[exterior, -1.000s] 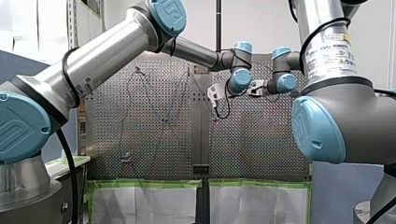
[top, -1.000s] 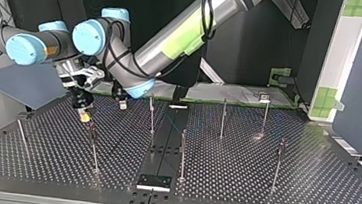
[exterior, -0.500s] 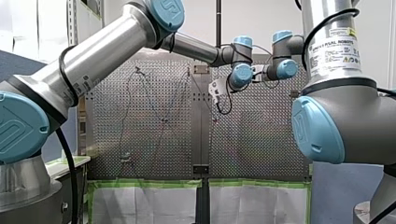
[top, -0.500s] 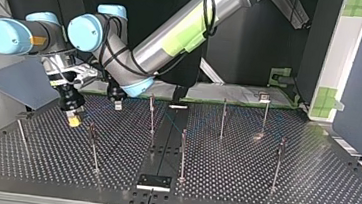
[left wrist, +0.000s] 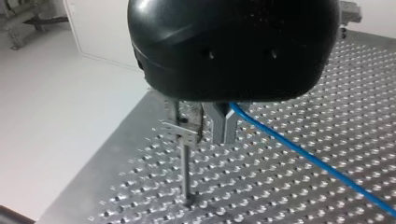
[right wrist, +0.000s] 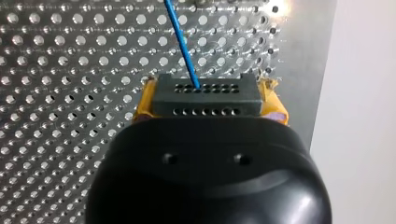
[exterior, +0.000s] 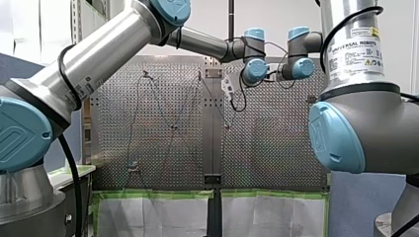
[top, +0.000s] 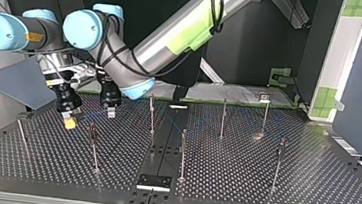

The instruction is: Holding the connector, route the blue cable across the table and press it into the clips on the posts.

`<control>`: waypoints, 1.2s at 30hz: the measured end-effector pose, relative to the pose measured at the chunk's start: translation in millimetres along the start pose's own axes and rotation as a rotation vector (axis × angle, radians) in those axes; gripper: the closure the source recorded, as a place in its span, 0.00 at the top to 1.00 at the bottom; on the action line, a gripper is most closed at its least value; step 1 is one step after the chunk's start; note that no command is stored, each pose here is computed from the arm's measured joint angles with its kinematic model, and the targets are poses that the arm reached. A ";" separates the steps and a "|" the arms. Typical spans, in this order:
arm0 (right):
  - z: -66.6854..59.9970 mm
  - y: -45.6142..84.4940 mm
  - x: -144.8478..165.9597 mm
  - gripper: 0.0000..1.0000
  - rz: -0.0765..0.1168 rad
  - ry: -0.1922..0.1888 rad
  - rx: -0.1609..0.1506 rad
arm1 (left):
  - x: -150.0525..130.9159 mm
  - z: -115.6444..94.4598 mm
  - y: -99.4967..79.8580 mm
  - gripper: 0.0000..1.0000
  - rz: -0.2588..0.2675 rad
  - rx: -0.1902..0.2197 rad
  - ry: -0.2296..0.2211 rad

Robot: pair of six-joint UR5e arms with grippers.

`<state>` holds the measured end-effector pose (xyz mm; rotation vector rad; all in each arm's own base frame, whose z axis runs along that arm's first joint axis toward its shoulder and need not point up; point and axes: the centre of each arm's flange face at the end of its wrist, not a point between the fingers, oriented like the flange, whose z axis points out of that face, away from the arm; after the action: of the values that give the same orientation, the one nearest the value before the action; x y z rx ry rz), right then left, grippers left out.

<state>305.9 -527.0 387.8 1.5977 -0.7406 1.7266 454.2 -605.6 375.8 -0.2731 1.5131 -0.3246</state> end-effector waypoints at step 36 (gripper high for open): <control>1.2 6.1 18.2 0.00 0.052 0.080 0.012 | -5.5 50.3 11.3 0.00 -0.046 0.101 -0.048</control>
<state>301.4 -530.0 406.2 1.5197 -0.7397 1.8240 504.7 -594.3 378.8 -0.2343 1.4403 -0.4276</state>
